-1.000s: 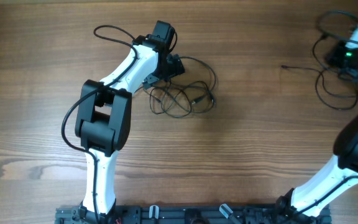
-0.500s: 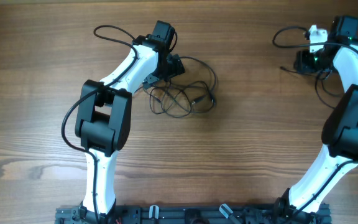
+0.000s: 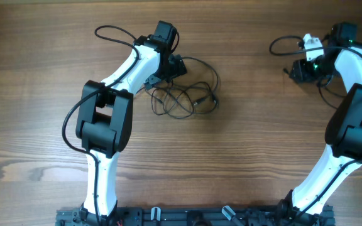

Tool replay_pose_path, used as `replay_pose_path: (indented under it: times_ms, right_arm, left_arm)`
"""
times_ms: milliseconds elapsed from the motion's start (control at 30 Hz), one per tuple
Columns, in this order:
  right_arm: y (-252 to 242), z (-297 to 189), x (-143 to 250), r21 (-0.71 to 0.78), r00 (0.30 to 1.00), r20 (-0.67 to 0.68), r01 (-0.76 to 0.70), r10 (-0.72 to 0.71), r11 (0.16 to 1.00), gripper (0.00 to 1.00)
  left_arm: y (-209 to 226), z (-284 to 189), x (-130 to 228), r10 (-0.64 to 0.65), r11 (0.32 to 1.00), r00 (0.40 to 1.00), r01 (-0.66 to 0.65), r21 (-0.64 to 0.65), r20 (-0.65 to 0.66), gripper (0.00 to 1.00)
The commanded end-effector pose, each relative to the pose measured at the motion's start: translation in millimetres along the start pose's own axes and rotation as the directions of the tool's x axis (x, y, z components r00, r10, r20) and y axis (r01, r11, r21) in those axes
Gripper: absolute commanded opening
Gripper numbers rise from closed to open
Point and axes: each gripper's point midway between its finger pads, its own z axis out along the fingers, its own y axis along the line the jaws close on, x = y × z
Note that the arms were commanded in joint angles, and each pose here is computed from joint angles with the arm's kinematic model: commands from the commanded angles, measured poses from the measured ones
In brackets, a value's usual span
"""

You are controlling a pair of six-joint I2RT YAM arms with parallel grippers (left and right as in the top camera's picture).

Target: Untangle cables

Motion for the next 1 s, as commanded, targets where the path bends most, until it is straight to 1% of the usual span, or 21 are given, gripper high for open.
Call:
replay_pose_path:
  times_ms: [0,33,67,133,200,267,333,467,500,567,633,700,800,867,900,933,967]
  right_arm:
    - [-0.1,15.3,9.0,0.003,0.999,-0.023,0.037,-0.037,0.999,0.54]
    - [-4.1,15.4,1.5,0.021,1.0,0.007,0.019,-0.02,1.0,0.5]
    - [-7.1,15.2,-4.4,0.032,0.999,0.031,-0.013,0.012,0.999,0.41]
    - [-7.9,15.1,-6.0,0.034,0.998,0.039,-0.042,0.041,0.999,0.17]
    - [-7.9,14.8,-6.4,0.034,0.998,0.041,-0.052,0.051,0.998,0.04]
    - [-9.2,8.9,-11.4,0.039,0.997,0.051,-0.065,0.063,0.997,0.04]
    - [-15.1,-8.5,-27.9,0.053,0.985,0.106,-0.141,0.135,0.989,0.04]
    - [-27.1,-41.8,-65.9,0.056,0.923,0.263,-0.305,0.281,0.951,0.04]
    - [-32.5,-47.2,-74.1,0.049,0.887,0.307,-0.378,0.346,0.925,0.04]
    - [-48.1,-50.6,-75.0,0.081,0.817,0.348,-0.514,0.459,0.854,0.04]
    - [-73.8,-55.0,-63.8,0.171,0.719,0.405,-0.667,0.566,0.725,0.04]
    - [-91.7,-60.7,-51.3,0.231,0.628,0.46,-0.767,0.628,0.598,0.04]
    - [-105.5,-66.8,-39.9,0.285,0.57,0.509,-0.819,0.645,0.499,0.04]
    - [-110.3,-70.1,-36.7,0.289,0.532,0.536,-0.845,0.655,0.449,0.05]
    - [-111.6,-71.0,-36.5,0.284,0.515,0.547,-0.855,0.66,0.433,0.05]
    - [-112.6,-71.7,-37.8,0.28,0.513,0.552,-0.857,0.657,0.434,0.06]
    - [-113.2,-72.1,-38.1,0.279,0.512,0.554,-0.857,0.657,0.433,0.15]
  left_arm:
    - [22.8,28.0,15.0,-0.01,0.997,0.998,0.006,-0.074,-0.059,1.0]
    - [22.8,28.0,15.0,-0.01,0.997,0.998,0.006,-0.074,-0.06,1.0]
    - [22.8,28.0,15.0,-0.01,0.997,0.998,0.006,-0.074,-0.059,1.0]
    - [22.8,28.0,15.0,-0.01,0.997,0.998,0.006,-0.074,-0.06,1.0]
    - [22.8,28.0,15.0,-0.01,0.997,0.998,0.006,-0.074,-0.06,1.0]
    - [22.8,28.0,15.0,-0.01,0.997,0.998,0.006,-0.074,-0.06,1.0]
    - [22.8,28.0,15.0,-0.01,0.997,0.998,0.006,-0.074,-0.06,1.0]
    - [22.8,28.0,15.0,-0.01,0.997,0.998,0.006,-0.074,-0.059,1.0]
    - [22.8,28.0,15.0,-0.01,0.997,0.998,0.006,-0.074,-0.06,1.0]
    - [22.8,28.0,15.0,-0.01,0.997,0.998,0.006,-0.074,-0.059,1.0]
    - [22.8,28.0,15.0,-0.01,0.997,0.998,0.006,-0.074,-0.059,1.0]
    - [22.8,28.0,15.0,-0.01,0.997,0.998,0.006,-0.074,-0.06,1.0]
    - [22.8,28.0,15.0,-0.01,0.997,0.998,0.006,-0.074,-0.06,1.0]
    - [22.8,28.0,15.0,-0.01,0.997,0.998,0.006,-0.074,-0.06,1.0]
    - [22.8,28.0,15.0,-0.01,0.997,0.998,0.006,-0.074,-0.06,1.0]
    - [22.8,28.0,15.0,-0.01,0.997,0.998,0.006,-0.074,-0.06,1.0]
    - [22.8,28.0,15.0,-0.01,0.997,0.998,0.006,-0.074,-0.06,1.0]
